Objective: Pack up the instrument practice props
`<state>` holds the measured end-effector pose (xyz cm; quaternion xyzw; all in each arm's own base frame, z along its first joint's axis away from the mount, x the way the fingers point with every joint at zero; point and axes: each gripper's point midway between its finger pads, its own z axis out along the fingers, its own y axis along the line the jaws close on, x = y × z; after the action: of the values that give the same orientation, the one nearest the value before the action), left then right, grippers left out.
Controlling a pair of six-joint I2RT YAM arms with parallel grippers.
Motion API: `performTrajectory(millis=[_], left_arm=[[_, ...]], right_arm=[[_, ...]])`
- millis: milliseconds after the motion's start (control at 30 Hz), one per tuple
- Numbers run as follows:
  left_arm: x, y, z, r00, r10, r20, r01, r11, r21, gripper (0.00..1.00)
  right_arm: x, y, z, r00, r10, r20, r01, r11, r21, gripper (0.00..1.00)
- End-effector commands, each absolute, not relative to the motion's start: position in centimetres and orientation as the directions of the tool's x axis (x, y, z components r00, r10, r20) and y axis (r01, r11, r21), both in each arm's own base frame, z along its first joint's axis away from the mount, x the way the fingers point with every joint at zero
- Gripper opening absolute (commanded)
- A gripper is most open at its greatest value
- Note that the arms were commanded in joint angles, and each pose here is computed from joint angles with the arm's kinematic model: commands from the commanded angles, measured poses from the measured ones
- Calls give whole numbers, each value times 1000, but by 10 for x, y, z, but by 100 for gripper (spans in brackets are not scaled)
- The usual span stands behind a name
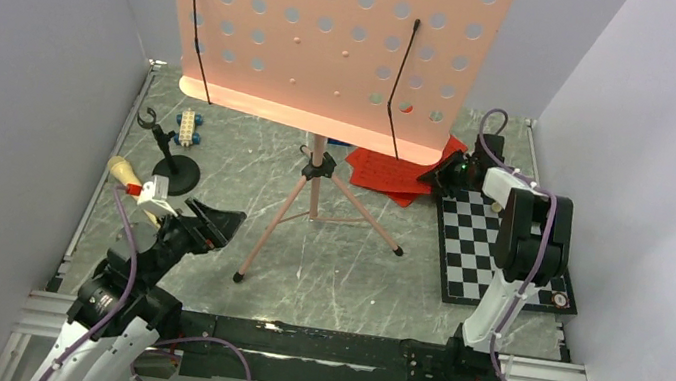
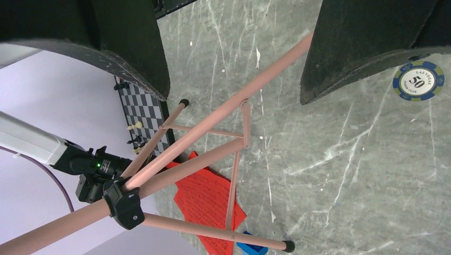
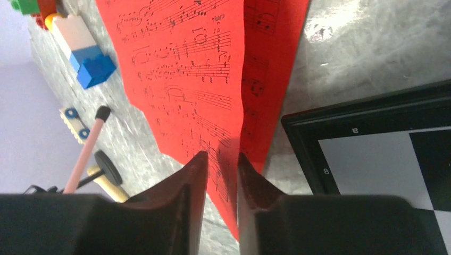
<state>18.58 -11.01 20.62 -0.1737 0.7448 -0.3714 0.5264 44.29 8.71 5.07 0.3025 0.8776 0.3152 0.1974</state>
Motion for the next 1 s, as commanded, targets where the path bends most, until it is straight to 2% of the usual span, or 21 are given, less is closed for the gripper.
performTrajectory(millis=[0,100,300,567,733,800,967], left_arm=[[183,-114,216,-381,-663,-645,166,637,-753,96],[185,-114,219,-371,-656,-657,180,643,-744,98],[189,-115,227,-359,-639,-680,198,660,-725,99],[194,-116,236,-342,-621,-705,219,677,-703,99],[198,-117,239,-350,-588,-730,222,705,-674,99],[199,-119,241,-353,-577,-736,230,709,-666,99],[206,-124,250,-322,-553,-768,289,716,-636,99]], right_arm=[[462,84,72,-722,640,-261,336,655,677,41],[463,84,91,-706,636,-310,314,674,669,58],[458,76,152,-623,643,-445,262,707,657,75],[417,105,216,-544,512,-664,125,833,539,79],[384,116,213,-541,465,-701,86,860,504,80],[369,121,216,-496,441,-748,49,874,483,80],[317,150,229,-340,412,-845,-189,851,490,80]])
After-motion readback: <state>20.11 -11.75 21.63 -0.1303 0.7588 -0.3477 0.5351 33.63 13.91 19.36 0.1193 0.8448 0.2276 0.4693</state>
